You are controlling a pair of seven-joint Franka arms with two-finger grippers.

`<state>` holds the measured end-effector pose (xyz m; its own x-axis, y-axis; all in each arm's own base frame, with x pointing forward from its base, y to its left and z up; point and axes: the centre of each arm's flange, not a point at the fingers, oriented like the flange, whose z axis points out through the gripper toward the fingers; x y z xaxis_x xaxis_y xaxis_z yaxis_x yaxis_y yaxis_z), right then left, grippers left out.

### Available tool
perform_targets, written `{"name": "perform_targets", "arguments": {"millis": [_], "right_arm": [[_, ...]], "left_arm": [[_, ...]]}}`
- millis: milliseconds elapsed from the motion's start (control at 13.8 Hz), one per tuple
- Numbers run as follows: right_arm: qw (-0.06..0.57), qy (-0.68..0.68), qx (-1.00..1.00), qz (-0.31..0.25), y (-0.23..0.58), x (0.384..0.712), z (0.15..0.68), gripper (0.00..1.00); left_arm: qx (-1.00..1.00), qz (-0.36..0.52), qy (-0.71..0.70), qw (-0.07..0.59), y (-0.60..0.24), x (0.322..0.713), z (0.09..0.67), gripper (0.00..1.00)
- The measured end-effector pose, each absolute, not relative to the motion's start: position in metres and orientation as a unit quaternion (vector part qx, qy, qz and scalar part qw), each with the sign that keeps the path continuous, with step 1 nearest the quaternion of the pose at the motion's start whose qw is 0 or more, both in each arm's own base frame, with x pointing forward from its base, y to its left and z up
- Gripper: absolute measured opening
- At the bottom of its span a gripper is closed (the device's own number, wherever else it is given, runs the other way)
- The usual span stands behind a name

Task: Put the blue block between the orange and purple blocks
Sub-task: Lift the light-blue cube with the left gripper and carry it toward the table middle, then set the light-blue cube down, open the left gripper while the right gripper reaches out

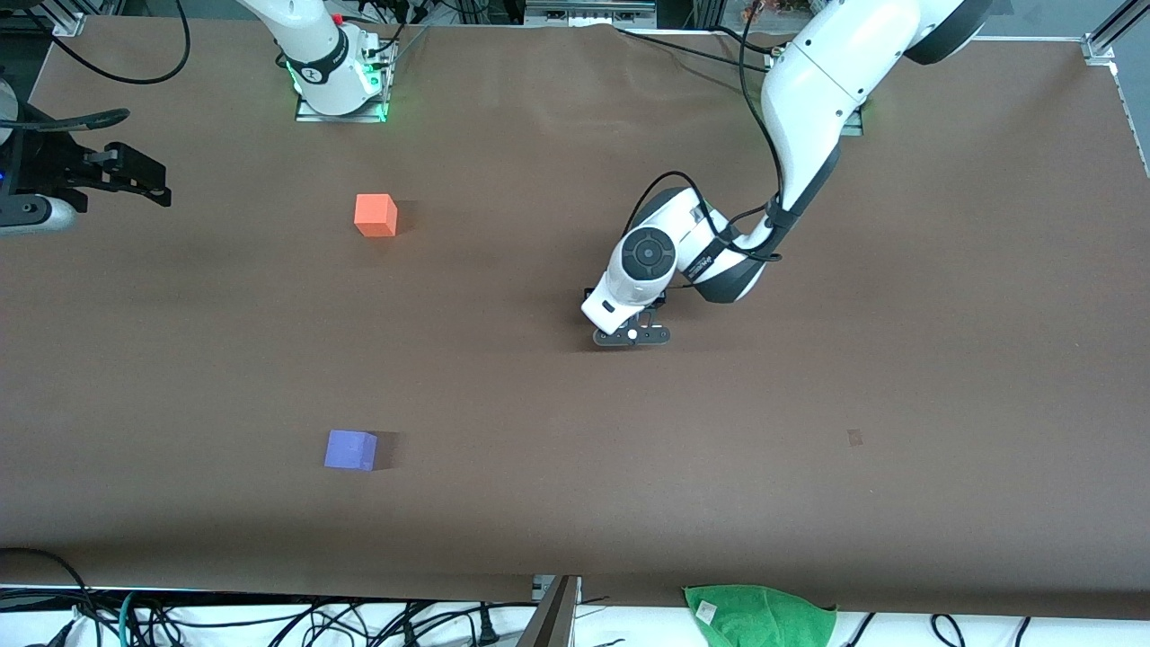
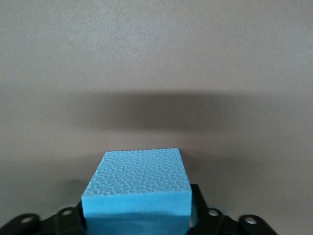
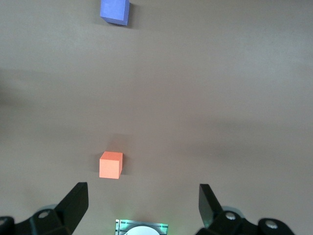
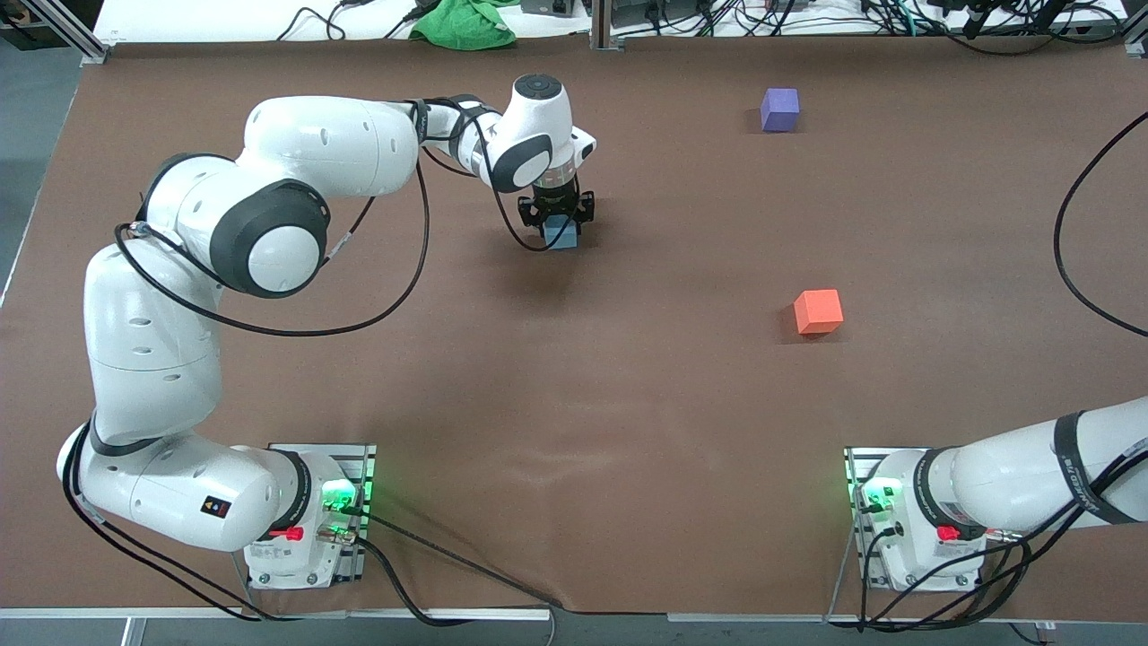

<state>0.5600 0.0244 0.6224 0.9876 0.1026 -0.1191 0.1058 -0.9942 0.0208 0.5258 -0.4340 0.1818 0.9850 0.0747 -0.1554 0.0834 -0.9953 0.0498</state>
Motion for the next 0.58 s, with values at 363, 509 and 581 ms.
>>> {"name": "perform_targets", "arguments": {"millis": [363,509,581], "right_arm": [[0.015,0.062,0.996,-0.068,0.036,0.564,0.613,1.0],[0.015,0.063,0.995,-0.072,0.037,0.567,0.607,1.0],[0.015,0.063,0.995,-0.07,0.037,0.569,0.605,1.0]], "left_arm": [[0.997,-0.051,0.048,0.037,-0.434,0.545,0.221,1.0],[0.998,-0.038,0.054,0.024,-0.423,0.556,0.273,1.0],[0.998,-0.025,0.06,0.019,-0.413,0.562,0.307,1.0]]}}
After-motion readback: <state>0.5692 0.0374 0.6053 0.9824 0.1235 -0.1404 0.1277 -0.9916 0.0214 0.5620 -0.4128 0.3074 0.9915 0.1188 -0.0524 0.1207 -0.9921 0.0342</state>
